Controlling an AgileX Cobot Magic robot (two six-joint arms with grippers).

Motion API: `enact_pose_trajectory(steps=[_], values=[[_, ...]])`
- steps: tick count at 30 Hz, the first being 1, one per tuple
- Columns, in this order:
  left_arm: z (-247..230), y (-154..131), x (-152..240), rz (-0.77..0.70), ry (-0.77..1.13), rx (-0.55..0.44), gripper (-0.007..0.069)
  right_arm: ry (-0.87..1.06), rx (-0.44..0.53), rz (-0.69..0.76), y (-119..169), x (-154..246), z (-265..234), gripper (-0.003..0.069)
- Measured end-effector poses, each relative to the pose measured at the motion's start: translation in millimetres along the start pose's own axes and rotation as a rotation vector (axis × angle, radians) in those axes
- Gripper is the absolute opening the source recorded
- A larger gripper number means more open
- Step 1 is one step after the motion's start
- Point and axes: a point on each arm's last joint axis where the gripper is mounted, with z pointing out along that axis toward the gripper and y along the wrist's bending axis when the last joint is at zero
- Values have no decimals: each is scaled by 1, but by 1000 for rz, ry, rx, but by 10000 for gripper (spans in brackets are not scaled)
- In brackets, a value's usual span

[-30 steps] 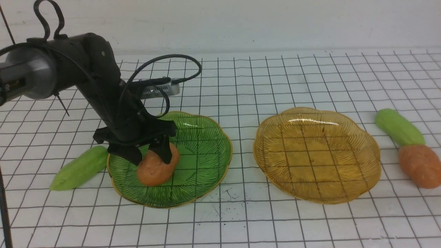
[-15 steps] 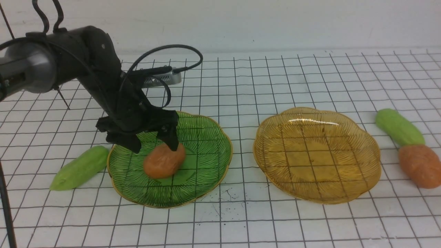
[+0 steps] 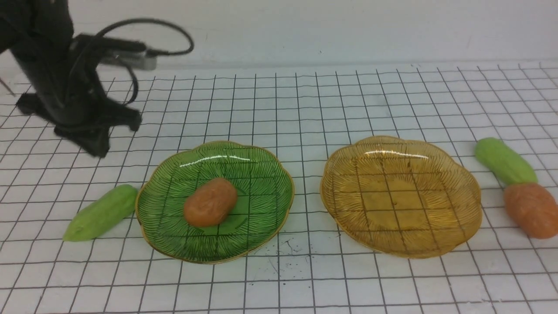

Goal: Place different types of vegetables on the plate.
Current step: 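Move the green vegetable from the table onto the right plate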

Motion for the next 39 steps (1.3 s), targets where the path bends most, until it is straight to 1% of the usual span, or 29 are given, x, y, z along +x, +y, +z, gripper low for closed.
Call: enact_pose_trajectory(steps=[2,4,6,9,14,15,21,22,23,24,25,28,30,32,36,39], values=[[22,18,13,-39,85,-3,-1,1,0,0,0,0,0,52],[31,31,19,-61,121,-11,15,1,0,0,0,0,0,52],[33,33,20,-59,125,-11,35,1,-1,1,0,0,0,52],[35,33,19,-20,130,2,99,1,0,0,0,0,0,52],[47,27,17,38,149,72,245,1,0,0,0,0,0,52],[50,26,16,53,155,78,288,1,0,0,0,0,0,52],[69,26,10,85,148,77,514,1,0,0,0,0,0,52],[72,26,8,85,140,75,541,1,0,0,0,0,0,52],[73,26,7,85,135,74,545,1,0,0,0,0,0,52],[80,26,5,86,131,74,573,1,0,0,0,0,0,52],[84,26,4,87,130,75,583,1,0,0,0,0,0,52],[96,25,2,89,141,78,591,1,0,0,0,0,0,52],[102,25,2,90,155,80,578,1,0,0,0,0,0,52],[104,25,3,95,169,77,529,1,0,0,0,0,0,52],[99,27,3,107,198,62,340,1,0,0,0,0,0,52],[96,28,2,105,203,57,342,1,0,0,0,0,0,52]])
